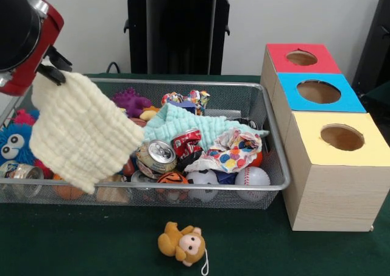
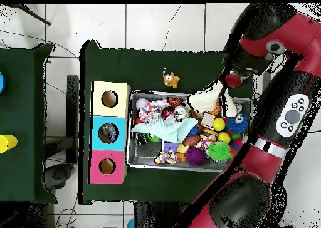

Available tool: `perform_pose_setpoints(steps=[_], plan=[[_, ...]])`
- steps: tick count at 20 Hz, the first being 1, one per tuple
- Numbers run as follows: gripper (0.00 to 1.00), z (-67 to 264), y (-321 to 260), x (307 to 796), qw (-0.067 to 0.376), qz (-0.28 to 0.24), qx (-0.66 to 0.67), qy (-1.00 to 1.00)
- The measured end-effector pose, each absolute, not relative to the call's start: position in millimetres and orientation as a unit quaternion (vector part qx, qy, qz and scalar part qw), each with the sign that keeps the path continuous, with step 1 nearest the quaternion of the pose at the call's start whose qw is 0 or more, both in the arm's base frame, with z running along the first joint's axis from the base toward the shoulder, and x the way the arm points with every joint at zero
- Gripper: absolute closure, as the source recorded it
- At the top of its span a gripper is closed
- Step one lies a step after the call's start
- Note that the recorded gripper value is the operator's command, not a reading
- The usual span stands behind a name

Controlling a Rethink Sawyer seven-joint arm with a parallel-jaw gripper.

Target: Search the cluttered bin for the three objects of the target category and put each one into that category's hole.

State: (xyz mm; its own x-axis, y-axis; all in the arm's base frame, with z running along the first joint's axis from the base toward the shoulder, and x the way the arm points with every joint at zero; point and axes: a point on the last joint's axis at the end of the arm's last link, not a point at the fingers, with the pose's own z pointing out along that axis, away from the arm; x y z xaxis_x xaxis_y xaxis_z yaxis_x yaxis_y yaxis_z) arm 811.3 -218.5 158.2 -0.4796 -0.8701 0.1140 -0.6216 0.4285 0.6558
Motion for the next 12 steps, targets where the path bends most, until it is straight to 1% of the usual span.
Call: perform_pose_setpoints(steps=[2,6,12], plan=[[1.00,157.8,-214.0,819.1,0.234,-0.271,0.451,-0.818],[1.00,158.3,-210.2,828.7,0.238,-0.259,0.451,-0.820],[1.00,150.9,-208.4,838.2,0.259,-0.235,0.474,-0.808]])
